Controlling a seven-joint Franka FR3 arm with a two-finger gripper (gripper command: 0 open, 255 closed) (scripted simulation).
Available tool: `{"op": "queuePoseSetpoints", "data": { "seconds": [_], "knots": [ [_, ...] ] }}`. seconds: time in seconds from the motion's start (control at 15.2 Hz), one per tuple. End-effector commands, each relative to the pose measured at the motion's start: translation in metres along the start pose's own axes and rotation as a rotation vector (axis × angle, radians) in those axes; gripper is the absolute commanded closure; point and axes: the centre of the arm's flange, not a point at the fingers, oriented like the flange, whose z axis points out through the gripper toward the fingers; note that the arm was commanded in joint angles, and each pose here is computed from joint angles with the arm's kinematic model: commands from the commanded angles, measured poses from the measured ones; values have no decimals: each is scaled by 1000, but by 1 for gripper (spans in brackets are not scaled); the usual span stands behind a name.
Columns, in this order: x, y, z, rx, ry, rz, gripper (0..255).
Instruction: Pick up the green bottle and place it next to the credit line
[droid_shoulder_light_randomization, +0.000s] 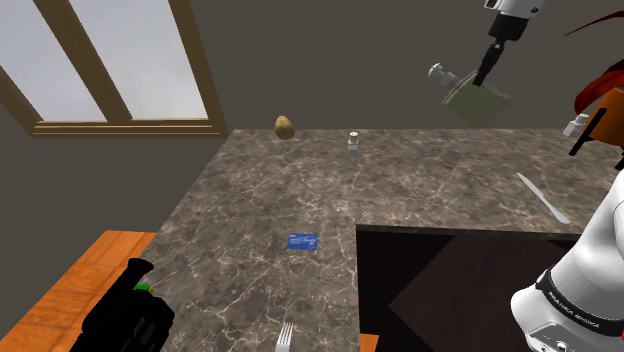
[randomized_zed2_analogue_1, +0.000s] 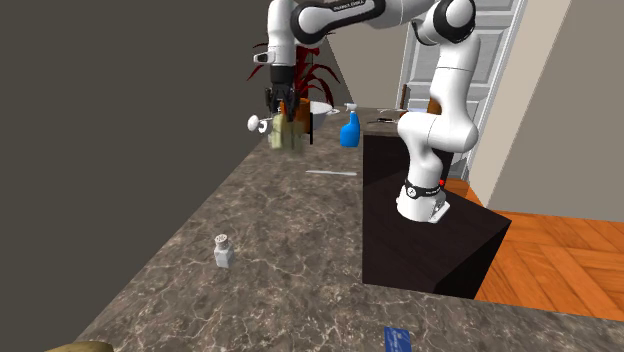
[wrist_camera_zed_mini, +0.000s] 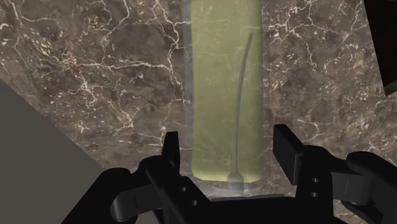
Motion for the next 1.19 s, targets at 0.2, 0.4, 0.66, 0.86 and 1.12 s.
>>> {"op": "queuePoseSetpoints", "data": {
  "seconds": [0.2,0.4,0.66,0.86,1.12],
  "knots": [
    [5,-3,-26,0,0,0,255],
    [7,-4,-42,0,0,0,255],
    [11,-6,-63,0,0,0,255],
    [14,-7,-78,0,0,0,255],
    [17,-9,-99,0,0,0,255]
  ]
}}
